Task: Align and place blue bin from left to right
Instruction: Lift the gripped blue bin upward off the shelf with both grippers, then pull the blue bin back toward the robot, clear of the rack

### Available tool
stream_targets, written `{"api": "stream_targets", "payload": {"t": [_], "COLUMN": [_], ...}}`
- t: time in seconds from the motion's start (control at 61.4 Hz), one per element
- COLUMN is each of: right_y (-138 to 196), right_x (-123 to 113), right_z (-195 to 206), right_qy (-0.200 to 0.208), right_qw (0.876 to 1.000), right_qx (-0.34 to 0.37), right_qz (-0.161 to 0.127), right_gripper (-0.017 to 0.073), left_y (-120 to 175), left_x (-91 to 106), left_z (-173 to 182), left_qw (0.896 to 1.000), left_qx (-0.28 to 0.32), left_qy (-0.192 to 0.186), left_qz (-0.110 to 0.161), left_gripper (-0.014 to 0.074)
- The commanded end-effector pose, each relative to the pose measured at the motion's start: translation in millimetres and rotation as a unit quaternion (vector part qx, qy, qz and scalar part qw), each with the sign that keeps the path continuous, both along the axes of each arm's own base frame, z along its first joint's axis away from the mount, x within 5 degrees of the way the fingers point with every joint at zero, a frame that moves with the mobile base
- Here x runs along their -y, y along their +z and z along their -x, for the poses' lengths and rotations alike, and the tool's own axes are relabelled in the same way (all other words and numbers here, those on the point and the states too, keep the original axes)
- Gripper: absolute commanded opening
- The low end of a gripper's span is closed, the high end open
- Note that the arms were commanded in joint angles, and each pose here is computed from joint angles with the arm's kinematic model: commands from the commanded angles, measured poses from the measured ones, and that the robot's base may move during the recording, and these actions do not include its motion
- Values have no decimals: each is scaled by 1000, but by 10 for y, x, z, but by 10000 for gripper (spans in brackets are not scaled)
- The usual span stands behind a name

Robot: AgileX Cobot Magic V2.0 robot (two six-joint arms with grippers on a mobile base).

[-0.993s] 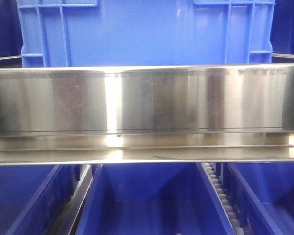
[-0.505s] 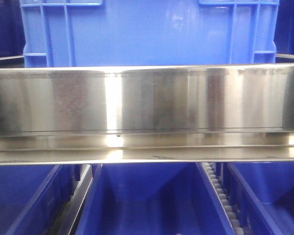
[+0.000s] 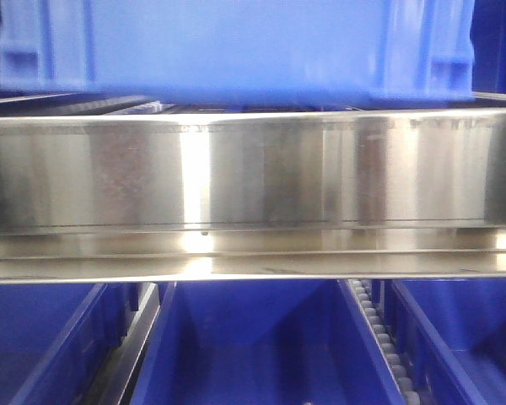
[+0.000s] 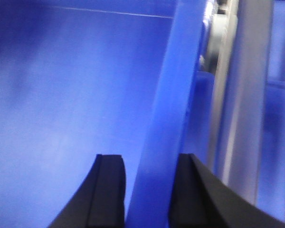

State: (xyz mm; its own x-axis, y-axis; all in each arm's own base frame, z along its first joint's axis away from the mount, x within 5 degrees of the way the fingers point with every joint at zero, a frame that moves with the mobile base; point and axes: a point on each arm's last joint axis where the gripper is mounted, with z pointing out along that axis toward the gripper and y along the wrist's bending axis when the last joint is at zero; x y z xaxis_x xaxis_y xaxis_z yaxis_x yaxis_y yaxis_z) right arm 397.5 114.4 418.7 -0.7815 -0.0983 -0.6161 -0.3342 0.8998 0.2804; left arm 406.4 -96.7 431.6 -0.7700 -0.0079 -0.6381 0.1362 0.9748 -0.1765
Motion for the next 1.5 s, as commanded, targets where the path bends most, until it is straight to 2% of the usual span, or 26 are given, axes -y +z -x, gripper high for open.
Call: {"api": "stream_targets", "payload": {"t": [0.0, 0.13, 0.26, 0.472, 0.765, 1.091, 1.368, 1.481], "right_y": [414, 609, 756, 836, 882, 756, 705, 699], "right_x": [-28, -9, 18, 11, 14, -9, -20, -21], "right_z": [229, 389, 513, 545, 512, 368, 321, 316], "right_qy": [19, 23, 22, 21, 10, 5, 4, 4], "right_qw": [996, 993, 990, 985, 980, 982, 984, 984], "right_qx": [66, 91, 115, 134, 160, 150, 143, 142], "right_qz": [-61, -76, -83, -103, -114, -111, -109, -109], "right_gripper": [-79, -79, -79, -79, -79, -79, -79, -79], "left_y": [445, 593, 646, 640, 640, 638, 630, 630], "left_x": [47, 95, 88, 65, 66, 59, 17, 17], "left_z": [158, 273, 323, 313, 313, 310, 296, 296], "left_qw": [993, 988, 987, 988, 988, 989, 990, 990], "left_qx": [90, 102, 108, 110, 110, 111, 116, 116], "left_qy": [-24, -45, -46, -39, -39, -37, -24, -24], "left_qz": [66, 107, 110, 98, 99, 95, 73, 73], "left_gripper": [1, 1, 1, 1, 1, 1, 1, 1]}}
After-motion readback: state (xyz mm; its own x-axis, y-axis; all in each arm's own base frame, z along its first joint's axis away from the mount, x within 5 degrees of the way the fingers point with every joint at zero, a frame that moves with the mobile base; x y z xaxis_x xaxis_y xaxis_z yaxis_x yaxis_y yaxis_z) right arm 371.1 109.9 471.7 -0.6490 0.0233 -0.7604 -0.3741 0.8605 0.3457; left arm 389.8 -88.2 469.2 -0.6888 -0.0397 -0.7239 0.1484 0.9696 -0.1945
